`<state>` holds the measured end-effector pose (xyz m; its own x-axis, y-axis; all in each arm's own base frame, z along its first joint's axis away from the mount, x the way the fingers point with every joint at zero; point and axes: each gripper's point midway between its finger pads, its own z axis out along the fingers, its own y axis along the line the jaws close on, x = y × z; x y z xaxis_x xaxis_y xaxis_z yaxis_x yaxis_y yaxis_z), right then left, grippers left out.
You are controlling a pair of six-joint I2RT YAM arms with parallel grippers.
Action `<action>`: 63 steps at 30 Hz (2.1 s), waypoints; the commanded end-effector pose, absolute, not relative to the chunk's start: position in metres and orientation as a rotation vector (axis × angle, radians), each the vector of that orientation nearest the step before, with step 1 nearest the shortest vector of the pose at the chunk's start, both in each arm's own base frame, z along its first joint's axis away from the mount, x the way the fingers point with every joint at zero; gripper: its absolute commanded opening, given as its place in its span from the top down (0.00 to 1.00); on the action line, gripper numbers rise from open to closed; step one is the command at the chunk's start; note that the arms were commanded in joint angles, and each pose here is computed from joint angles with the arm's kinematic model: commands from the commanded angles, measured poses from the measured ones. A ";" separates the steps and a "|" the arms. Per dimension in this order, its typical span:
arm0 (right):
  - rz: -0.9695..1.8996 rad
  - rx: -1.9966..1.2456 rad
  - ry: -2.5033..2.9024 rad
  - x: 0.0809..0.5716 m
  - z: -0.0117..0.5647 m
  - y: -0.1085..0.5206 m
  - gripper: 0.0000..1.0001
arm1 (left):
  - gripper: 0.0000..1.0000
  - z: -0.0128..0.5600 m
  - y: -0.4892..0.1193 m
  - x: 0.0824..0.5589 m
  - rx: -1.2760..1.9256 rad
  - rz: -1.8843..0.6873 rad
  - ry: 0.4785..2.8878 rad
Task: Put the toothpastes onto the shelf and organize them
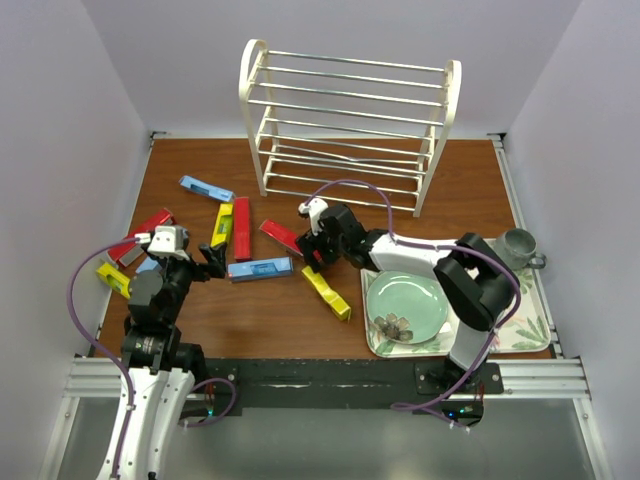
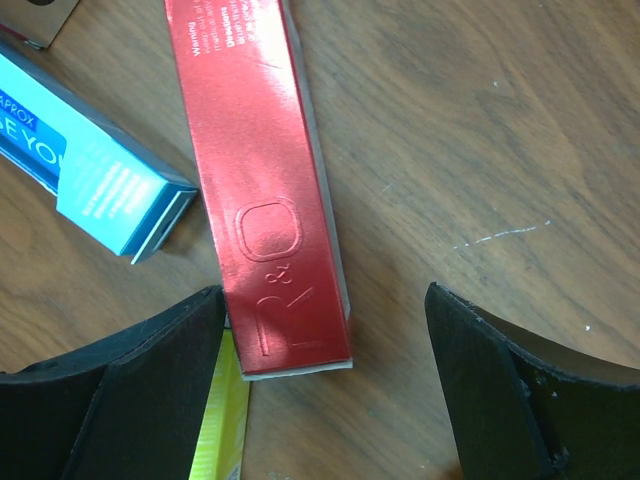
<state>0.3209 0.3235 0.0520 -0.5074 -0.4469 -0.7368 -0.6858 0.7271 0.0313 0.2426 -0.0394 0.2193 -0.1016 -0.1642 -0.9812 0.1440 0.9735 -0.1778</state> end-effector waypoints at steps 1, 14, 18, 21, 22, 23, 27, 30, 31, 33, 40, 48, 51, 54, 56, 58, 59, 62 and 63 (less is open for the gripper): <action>0.448 -0.824 2.123 0.331 0.080 0.322 0.18 | 0.00 0.232 -0.043 0.244 0.018 -0.263 1.614; 0.480 -0.867 2.129 0.330 0.071 0.322 0.24 | 0.00 0.231 -0.045 0.244 0.024 -0.271 1.618; 0.484 -0.924 2.120 0.329 0.066 0.326 0.25 | 0.00 0.232 -0.045 0.244 0.027 -0.271 1.617; 0.483 -0.947 2.116 0.329 0.063 0.327 0.28 | 0.00 0.231 -0.045 0.244 0.026 -0.271 1.618; 0.485 -0.952 2.117 0.329 0.062 0.328 0.30 | 0.00 0.230 -0.046 0.244 0.027 -0.272 1.622; 0.489 -0.960 2.115 0.328 0.061 0.328 0.31 | 0.00 0.231 -0.046 0.244 0.028 -0.272 1.622; 0.491 -0.977 2.120 0.327 0.055 0.332 0.33 | 0.00 0.231 -0.046 0.244 0.028 -0.272 1.620; 0.494 -0.993 2.119 0.325 0.052 0.335 0.34 | 0.00 0.230 -0.046 0.244 0.030 -0.275 1.625; 0.492 -1.002 2.125 0.323 0.049 0.336 0.34 | 0.00 0.229 -0.046 0.244 0.028 -0.273 1.626; 0.478 -0.998 2.125 0.323 0.048 0.335 0.38 | 0.00 0.229 -0.046 0.244 0.027 -0.275 1.626; 0.443 -0.901 2.081 0.328 0.070 0.326 0.60 | 0.00 0.229 -0.047 0.244 0.031 -0.276 1.626; 0.355 -0.555 2.060 0.339 0.098 0.291 0.84 | 0.01 0.231 -0.049 0.243 0.037 -0.280 1.620; 0.307 -0.384 2.041 0.346 0.111 0.271 0.84 | 0.01 0.232 -0.051 0.242 0.042 -0.285 1.617; 0.235 -0.212 2.014 0.353 0.125 0.246 0.85 | 0.01 0.232 -0.052 0.242 0.047 -0.290 1.614; 0.189 -0.103 2.000 0.359 0.129 0.230 0.85 | 0.01 0.233 -0.053 0.241 0.049 -0.291 1.610; 0.168 -0.005 1.993 0.367 0.133 0.216 0.85 | 0.01 0.232 -0.056 0.240 0.057 -0.299 1.613; 0.145 0.033 1.988 0.371 0.133 0.209 0.86 | 0.01 0.233 -0.057 0.240 0.060 -0.301 1.612; 0.115 0.127 1.960 0.385 0.138 0.193 0.87 | 0.01 0.233 -0.060 0.239 0.070 -0.313 1.613; 0.110 0.154 1.938 0.390 0.142 0.191 0.87 | 0.01 0.232 -0.063 0.239 0.075 -0.320 1.617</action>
<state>0.3595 0.2090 0.1035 -0.5060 -0.0201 -0.8623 -0.1222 0.9913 0.0486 0.2394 -0.0590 0.2175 -0.1221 -0.1539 -0.9805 0.2201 0.9591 -0.1779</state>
